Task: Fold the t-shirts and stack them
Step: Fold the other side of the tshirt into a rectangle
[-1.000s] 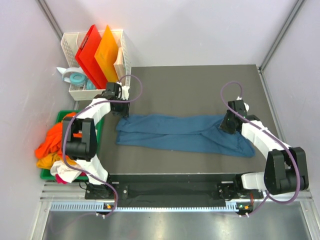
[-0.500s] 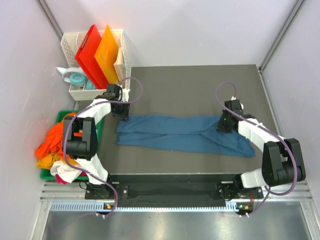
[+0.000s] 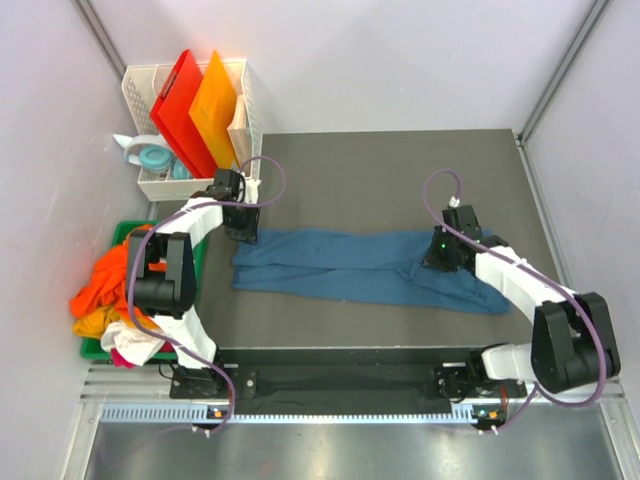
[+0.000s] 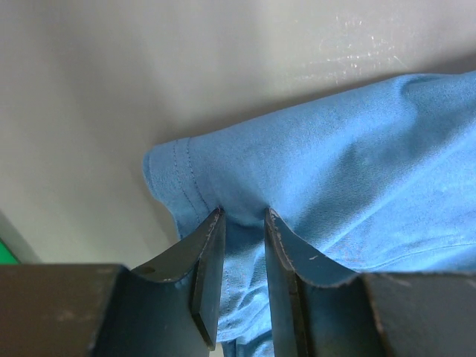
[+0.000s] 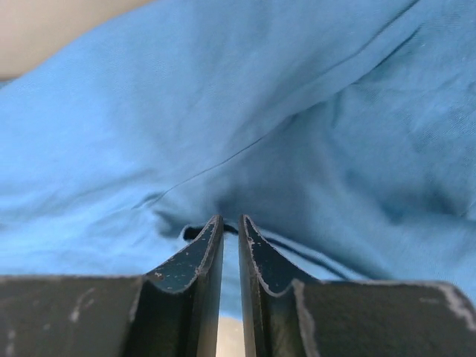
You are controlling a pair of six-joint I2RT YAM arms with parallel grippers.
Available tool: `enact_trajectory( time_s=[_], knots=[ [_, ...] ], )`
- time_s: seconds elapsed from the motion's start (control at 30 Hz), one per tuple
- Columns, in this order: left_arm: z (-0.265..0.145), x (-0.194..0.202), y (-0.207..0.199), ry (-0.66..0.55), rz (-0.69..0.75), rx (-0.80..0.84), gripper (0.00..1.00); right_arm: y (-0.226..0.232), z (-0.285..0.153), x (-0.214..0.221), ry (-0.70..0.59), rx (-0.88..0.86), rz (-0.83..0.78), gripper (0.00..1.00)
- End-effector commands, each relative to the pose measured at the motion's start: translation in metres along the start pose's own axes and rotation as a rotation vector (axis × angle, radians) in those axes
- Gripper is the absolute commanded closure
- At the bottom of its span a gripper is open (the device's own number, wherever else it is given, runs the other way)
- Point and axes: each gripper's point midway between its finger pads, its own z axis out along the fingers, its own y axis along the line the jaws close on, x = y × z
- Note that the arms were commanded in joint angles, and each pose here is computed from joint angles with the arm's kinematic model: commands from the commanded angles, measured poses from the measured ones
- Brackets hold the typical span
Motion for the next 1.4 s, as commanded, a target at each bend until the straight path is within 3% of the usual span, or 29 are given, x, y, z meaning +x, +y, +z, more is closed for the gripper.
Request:
enact_trajectory(
  time_s=[0.0,0.17,0.23,0.33,0.4,0.5,0.6,0.73,0.93,1.37],
  knots=[
    [0.000,-0.001,-0.002,-0.005,0.008,0.009,0.67,0.009,-0.016,0.016,0.025,-0.060,-0.023,0.85],
    [0.000,-0.002,-0.001,-0.008,0.014,0.008,0.68,0.009,-0.027,0.033,0.049,-0.072,-0.039,0.85],
    [-0.001,-0.003,-0.002,-0.008,0.011,0.009,0.68,0.006,-0.037,0.019,-0.022,-0.049,-0.029,0.84],
    [-0.003,-0.004,-0.002,-0.013,0.012,0.010,0.68,0.006,-0.051,-0.016,-0.157,-0.015,-0.004,0.71],
    [-0.005,-0.005,-0.002,-0.016,0.011,0.009,0.68,0.012,-0.058,-0.043,-0.226,-0.002,0.012,0.68],
    [-0.009,-0.006,-0.002,-0.029,0.009,0.006,0.68,0.022,-0.054,-0.070,-0.263,0.003,0.018,0.64],
    [-0.012,-0.007,-0.004,-0.034,0.010,0.012,0.68,0.028,-0.027,-0.074,-0.204,0.018,-0.008,0.67],
    [-0.016,-0.007,-0.006,-0.041,0.009,0.019,0.68,0.021,0.012,-0.049,-0.055,0.062,-0.028,0.86],
    [-0.025,-0.006,-0.009,-0.049,0.016,0.027,0.68,0.012,0.010,0.002,0.017,0.048,-0.026,0.94],
    [-0.023,-0.003,-0.013,-0.040,0.015,0.048,0.68,-0.006,-0.028,0.051,0.018,0.037,0.002,0.92]
  ],
)
